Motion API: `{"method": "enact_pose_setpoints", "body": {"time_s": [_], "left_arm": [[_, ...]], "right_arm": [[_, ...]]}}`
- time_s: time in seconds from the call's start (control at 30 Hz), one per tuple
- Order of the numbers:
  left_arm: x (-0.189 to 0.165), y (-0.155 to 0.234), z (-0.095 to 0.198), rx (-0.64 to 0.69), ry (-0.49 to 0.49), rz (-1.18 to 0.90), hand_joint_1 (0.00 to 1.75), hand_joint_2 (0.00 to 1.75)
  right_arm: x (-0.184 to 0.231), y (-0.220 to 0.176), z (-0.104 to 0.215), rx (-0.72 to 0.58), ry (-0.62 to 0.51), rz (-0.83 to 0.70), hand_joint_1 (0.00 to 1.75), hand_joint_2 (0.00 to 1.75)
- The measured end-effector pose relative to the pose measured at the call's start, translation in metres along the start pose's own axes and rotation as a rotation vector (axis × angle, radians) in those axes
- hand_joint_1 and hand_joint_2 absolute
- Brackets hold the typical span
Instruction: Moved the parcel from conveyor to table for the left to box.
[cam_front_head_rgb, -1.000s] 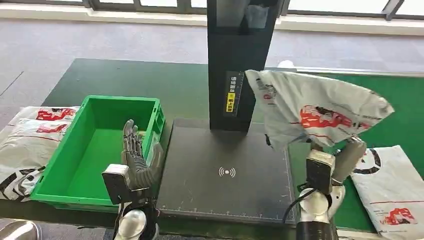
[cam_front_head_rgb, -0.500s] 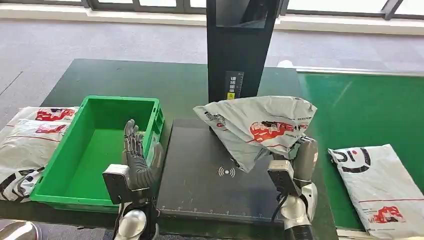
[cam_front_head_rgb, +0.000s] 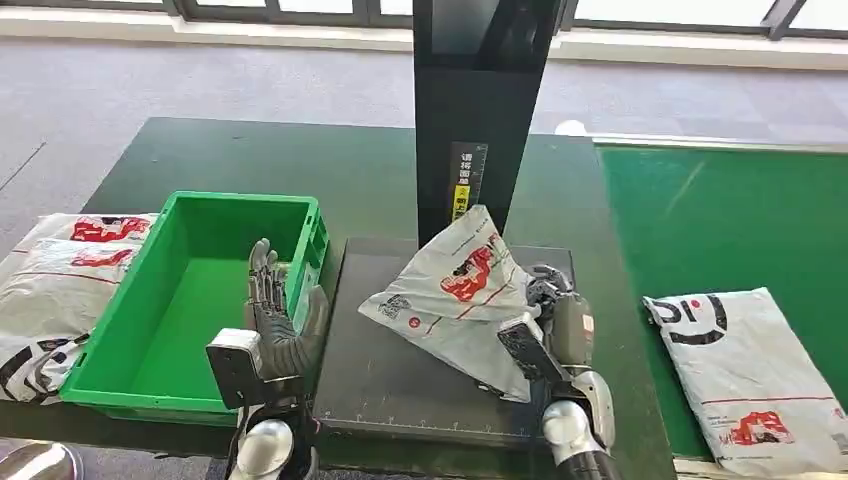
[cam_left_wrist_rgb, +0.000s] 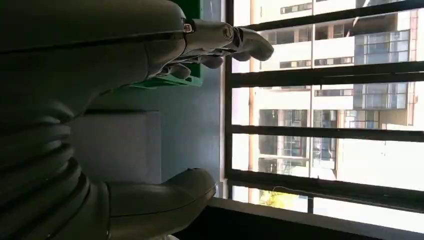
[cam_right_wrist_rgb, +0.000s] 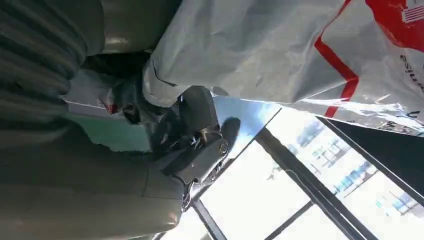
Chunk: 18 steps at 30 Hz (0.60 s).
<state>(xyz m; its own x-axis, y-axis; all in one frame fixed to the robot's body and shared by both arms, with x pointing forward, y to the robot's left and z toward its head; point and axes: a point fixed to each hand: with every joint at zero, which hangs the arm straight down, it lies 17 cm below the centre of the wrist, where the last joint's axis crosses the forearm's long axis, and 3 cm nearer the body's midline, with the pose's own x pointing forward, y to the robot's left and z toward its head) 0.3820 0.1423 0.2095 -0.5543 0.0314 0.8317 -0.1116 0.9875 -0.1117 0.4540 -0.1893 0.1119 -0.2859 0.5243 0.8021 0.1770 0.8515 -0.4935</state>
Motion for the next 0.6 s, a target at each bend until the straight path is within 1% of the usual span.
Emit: {"method": "enact_pose_setpoints", "body": {"time_s": [0.5,0.53,0.6], "left_arm": [[-0.0005,-0.0001,0.0003,0.000,0.001,-0.001,0.00,1.75],[-0.0005,-0.0001,0.0003,0.000,0.001,-0.001,0.00,1.75],[-0.0005,-0.0001,0.0003,0.000,0.001,0.000,0.00,1.75]], "right_arm": [[-0.0092,0.0083,0.0045,0.024,0.024,0.001,0.00,1.75],[-0.0094,0.0084,0.0043,0.025,0.024,0.001,0.00,0.00],[-0.0098,0.0088,0.0041,0.026,0.025,0.001,0.00,0.00]]}}
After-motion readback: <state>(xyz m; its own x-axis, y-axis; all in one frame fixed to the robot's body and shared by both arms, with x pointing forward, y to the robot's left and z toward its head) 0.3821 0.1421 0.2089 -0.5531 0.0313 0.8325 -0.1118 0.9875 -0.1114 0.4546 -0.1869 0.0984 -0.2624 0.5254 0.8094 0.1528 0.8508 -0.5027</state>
